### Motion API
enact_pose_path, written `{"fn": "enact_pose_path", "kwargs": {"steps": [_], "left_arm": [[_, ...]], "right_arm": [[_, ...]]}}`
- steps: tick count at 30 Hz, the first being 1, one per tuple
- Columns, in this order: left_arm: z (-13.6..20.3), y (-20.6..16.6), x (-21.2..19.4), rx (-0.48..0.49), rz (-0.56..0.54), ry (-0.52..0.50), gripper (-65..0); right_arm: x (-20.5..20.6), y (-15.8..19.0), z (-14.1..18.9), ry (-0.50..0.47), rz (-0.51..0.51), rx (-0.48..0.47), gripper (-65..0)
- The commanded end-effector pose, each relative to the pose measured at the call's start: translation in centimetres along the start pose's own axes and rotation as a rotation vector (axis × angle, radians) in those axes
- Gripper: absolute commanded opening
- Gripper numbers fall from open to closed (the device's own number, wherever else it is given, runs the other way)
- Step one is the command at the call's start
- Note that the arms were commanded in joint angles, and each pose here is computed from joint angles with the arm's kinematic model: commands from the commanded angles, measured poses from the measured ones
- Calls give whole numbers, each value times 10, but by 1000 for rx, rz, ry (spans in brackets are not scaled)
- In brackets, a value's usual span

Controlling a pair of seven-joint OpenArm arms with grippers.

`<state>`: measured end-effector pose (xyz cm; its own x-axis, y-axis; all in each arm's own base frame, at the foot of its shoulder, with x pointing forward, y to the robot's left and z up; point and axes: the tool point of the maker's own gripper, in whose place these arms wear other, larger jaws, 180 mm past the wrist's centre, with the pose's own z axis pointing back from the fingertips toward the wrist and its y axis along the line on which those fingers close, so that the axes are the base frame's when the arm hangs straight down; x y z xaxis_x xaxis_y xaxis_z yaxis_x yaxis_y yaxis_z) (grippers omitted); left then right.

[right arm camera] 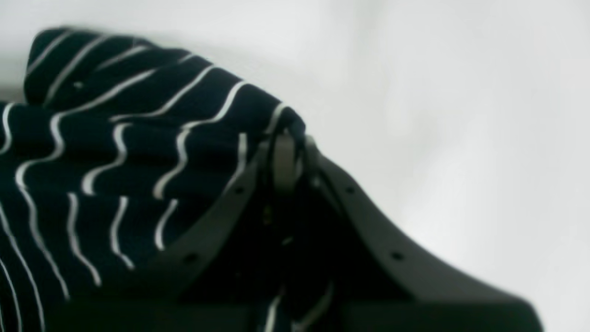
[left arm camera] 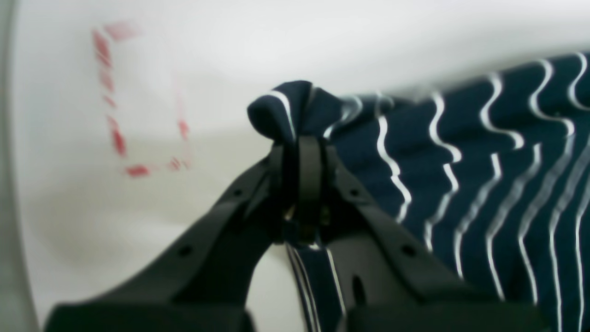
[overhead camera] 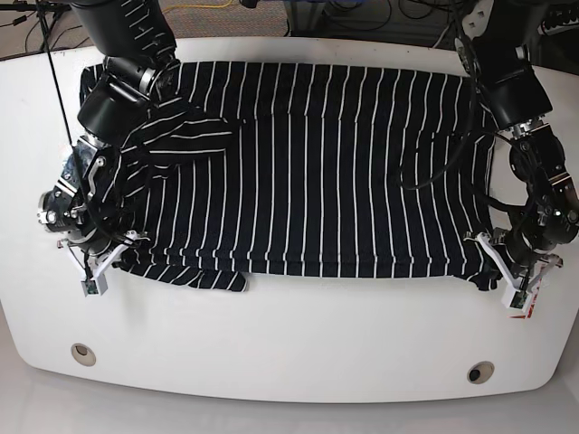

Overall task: Fold the T-shirt properly
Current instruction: 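Lift the hem with both grippers and fold it over onto the held edge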

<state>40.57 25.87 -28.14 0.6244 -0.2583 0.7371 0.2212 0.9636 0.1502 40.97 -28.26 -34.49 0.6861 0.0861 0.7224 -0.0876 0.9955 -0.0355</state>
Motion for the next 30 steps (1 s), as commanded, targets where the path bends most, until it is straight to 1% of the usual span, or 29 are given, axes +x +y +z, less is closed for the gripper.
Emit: {"fn": "enact_pose_path", "kwargs": {"steps": [1,5,8,11,14,21,25,30], "left_arm": [[12,10,19,38,-24,-44,-650],[15,5,18,40,-33,-38,-650],[20,3,14,49,-48,-34,-650],[25,0,8,55,-63,-31,-650],[28,-5,-3,53,-84,-1,-650],[36,-17,-34,22,-190,80,-650],[44,-14,-59,36,-178,137,-650],[50,-6,-85,53,-151,191,-650]], "right_arm": [[26,-14,17,-64,31,-52,-650],[26,-10,26,-49,55,-70,-650],[19,-5,34,-27,101,-88,-650],[18,3,47,-33,164,-109,-650],[12,18,55,-29,202,-107,-650],[-5,31,79,-3,246,-141,-650],[-19,35,90,23,259,-154,-650],[-43,35,96,77,265,-157,-650]]}}
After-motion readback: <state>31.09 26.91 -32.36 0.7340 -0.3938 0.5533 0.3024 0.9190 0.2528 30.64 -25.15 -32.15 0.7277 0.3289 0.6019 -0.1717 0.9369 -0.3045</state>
